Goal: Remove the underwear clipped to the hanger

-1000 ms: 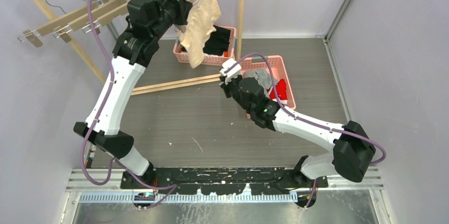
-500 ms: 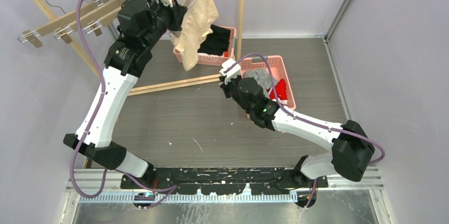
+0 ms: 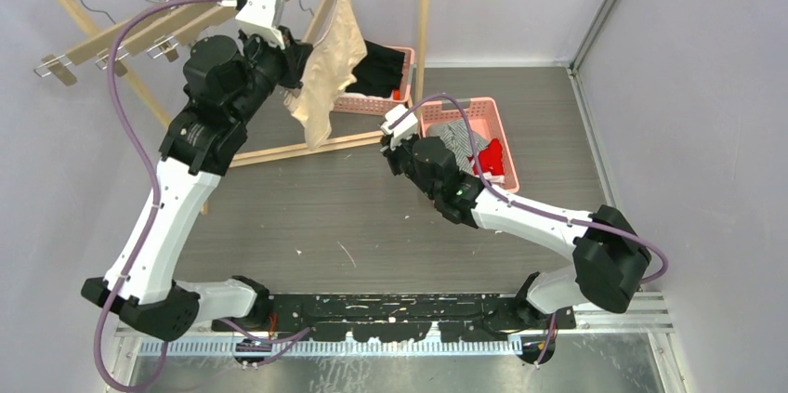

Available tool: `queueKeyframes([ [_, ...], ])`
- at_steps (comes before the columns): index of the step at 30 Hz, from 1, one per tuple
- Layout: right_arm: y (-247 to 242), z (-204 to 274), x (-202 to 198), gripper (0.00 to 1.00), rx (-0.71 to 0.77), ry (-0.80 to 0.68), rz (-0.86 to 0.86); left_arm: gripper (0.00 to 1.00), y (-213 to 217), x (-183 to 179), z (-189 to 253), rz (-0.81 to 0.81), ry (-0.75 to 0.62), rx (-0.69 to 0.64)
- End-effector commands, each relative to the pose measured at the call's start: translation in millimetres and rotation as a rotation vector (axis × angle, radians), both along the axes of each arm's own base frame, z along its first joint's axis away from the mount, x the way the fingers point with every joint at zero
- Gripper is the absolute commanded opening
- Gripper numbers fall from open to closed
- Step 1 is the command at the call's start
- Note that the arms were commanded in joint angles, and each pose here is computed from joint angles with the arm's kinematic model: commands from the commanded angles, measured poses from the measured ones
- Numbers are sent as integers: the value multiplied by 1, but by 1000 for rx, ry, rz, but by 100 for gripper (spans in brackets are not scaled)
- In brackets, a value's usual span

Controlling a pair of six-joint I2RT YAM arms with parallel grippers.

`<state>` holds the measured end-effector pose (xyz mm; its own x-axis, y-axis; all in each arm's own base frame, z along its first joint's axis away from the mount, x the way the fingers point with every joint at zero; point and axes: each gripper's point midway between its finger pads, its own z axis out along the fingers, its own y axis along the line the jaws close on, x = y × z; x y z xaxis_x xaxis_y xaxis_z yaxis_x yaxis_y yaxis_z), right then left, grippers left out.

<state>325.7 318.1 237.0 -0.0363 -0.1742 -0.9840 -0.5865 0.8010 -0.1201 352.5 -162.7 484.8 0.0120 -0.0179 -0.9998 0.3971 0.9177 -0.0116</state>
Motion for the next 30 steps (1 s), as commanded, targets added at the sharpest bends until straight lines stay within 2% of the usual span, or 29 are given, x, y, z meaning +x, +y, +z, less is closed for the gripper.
queueKeyframes([
  [1,7,32,2,7,88,-53,3,0,16,-20,22,27,-77,-27],
  [4,-4,39,3,8,88,-71,-31,0,21,-33,-8,21,25,22],
  [10,-25,51,10,18,128,-50,3,0,28,-89,-81,-71,233,89],
  [12,-36,53,16,25,156,-22,40,0,30,-107,-97,-106,240,83],
  [16,-68,61,25,45,224,19,121,0,32,-137,-121,-180,233,103],
  [20,-90,73,18,63,253,9,220,0,21,-153,-134,-287,226,123],
  [23,-86,85,2,68,262,13,368,0,1,-154,-140,-404,239,127],
  [26,-75,94,-16,68,275,28,514,0,-18,-155,-142,-513,252,116],
  [30,-68,102,-32,69,284,29,617,0,-31,-153,-140,-581,249,97],
])
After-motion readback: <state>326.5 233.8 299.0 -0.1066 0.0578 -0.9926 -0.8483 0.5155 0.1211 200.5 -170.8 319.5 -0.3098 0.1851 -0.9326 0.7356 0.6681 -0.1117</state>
